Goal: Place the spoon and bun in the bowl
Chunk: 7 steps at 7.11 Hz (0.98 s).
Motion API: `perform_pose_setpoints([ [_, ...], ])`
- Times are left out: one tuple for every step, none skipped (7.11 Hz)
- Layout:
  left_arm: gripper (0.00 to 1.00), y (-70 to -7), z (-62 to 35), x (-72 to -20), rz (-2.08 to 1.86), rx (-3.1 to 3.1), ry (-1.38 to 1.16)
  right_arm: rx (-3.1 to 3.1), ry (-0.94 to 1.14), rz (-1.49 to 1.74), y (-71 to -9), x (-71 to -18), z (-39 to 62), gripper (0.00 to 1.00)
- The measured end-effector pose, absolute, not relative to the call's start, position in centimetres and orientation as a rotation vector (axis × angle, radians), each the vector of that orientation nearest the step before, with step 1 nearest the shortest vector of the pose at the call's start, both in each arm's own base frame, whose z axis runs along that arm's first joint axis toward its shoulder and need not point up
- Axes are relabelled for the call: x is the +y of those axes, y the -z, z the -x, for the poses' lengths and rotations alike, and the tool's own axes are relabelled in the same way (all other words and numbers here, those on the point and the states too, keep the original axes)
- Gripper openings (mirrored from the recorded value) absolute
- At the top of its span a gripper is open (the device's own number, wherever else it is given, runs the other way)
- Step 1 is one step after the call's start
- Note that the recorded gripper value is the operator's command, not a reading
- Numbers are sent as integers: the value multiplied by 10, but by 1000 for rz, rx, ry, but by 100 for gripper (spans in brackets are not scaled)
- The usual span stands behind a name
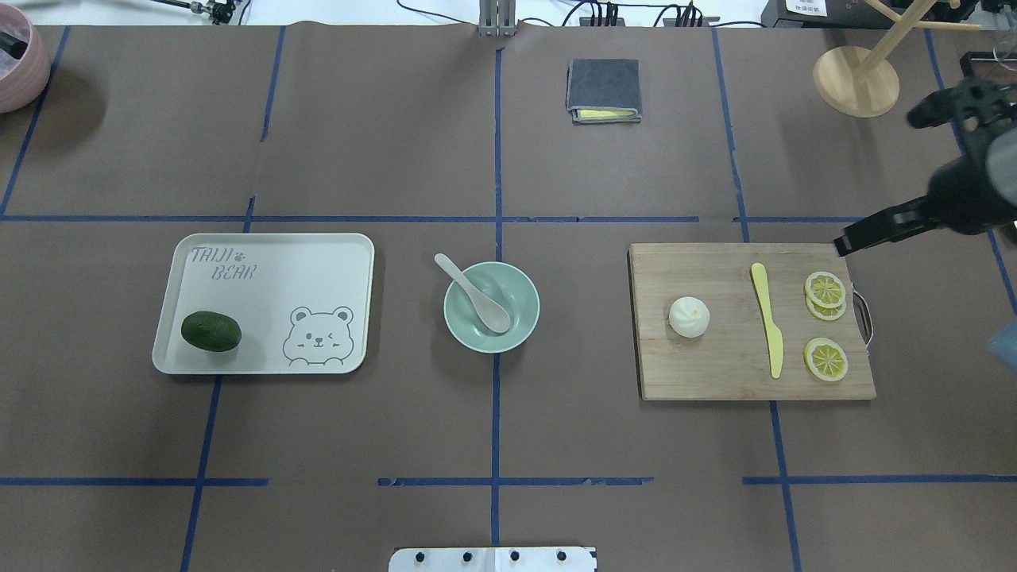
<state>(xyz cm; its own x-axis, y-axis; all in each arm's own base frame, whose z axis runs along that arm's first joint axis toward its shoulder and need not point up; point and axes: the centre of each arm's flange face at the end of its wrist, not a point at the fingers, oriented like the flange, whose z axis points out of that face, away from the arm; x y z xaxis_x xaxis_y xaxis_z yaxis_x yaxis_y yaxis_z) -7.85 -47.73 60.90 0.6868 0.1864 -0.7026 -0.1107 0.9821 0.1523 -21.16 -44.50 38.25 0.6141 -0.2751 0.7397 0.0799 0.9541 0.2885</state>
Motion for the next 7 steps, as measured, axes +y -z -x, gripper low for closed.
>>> perform_pose_setpoints([
  [100, -607, 79, -477, -105, 797, -169, -880, 194, -248, -372, -442, 265, 100],
  [100, -605, 79, -477, -110, 797, -170, -861, 200, -264, -365, -441, 314, 100],
  [100, -603, 79, -478, -113, 797, -171, -846, 210, -271, -361, -436, 350, 100],
  [100, -602, 79, -479, -117, 797, -173, -834, 214, -271, -360, -429, 372, 100],
  [100, -600, 79, -479, -121, 798, -175, -813, 216, -276, -363, -421, 388, 100],
  [100, -598, 78, -480, -124, 798, -177, -787, 214, -280, -370, -415, 402, 99],
  [100, -597, 78, -480, -128, 798, -178, -767, 214, -280, -377, -411, 413, 88],
])
